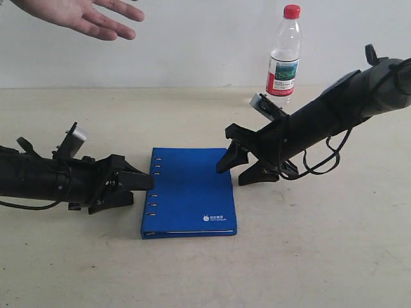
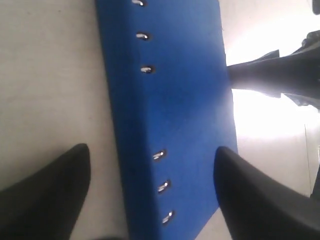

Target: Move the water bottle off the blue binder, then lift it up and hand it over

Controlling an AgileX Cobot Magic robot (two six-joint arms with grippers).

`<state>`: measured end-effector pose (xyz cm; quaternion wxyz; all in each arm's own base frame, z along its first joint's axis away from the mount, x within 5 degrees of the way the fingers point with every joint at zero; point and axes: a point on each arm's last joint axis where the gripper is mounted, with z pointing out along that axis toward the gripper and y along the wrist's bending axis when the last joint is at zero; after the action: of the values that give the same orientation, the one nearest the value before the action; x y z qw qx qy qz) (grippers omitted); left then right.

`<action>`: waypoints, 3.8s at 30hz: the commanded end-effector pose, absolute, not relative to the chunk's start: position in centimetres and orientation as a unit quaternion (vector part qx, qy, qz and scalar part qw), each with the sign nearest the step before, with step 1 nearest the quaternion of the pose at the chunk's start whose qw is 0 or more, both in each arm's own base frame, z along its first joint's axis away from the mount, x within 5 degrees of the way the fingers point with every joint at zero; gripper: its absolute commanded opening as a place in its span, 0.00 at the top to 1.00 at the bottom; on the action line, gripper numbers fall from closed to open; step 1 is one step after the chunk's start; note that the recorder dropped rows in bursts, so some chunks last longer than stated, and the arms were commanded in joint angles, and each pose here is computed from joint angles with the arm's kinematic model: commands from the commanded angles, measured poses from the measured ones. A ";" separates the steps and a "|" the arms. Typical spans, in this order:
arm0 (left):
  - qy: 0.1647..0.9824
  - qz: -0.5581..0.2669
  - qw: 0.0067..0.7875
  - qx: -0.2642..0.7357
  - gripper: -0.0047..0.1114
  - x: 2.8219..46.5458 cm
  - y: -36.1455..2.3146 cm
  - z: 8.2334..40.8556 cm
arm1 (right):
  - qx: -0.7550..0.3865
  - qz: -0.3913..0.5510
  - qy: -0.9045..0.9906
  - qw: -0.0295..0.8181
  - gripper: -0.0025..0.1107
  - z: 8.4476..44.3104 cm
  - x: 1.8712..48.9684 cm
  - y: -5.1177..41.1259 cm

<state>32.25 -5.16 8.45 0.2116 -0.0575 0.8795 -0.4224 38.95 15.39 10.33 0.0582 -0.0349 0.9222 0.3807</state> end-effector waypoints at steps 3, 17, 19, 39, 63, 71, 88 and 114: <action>0.880 -0.428 0.200 -0.054 0.39 32.1 -5.3 7.6 | -0.051 0.390 0.918 0.047 0.49 8.8 38.8 15.6; 0.864 -0.451 0.221 -0.038 0.39 33.6 -5.5 8.5 | -0.185 0.559 0.805 0.066 0.49 12.3 37.4 17.4; 0.864 -0.451 0.221 -0.038 0.39 33.6 -5.5 8.5 | -0.187 0.559 0.805 0.066 0.49 12.3 37.3 17.5; 0.882 -0.400 0.242 -0.051 0.39 34.2 -3.5 8.0 | -0.173 0.480 0.849 0.136 0.98 11.1 38.5 18.2; 0.797 -0.560 0.222 -0.035 0.39 35.3 -3.3 4.7 | -0.214 0.555 0.795 0.115 0.98 13.7 37.9 16.2; 0.798 -0.557 0.230 -0.024 0.39 35.4 -3.3 4.6 | -0.247 0.550 0.781 0.164 0.98 18.3 37.5 16.1; 0.783 -0.573 0.231 0.074 0.40 37.1 -9.2 7.0 | -0.290 0.538 0.781 0.129 0.98 18.5 35.9 18.5; 0.793 -0.427 0.350 0.256 0.92 36.1 -8.2 19.4 | -0.326 0.429 0.837 0.094 0.43 17.8 36.0 14.7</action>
<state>36.47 -8.11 17.76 0.3321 0.2531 0.7944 -0.4410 36.50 16.19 16.84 0.1178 -0.3006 0.8327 0.4498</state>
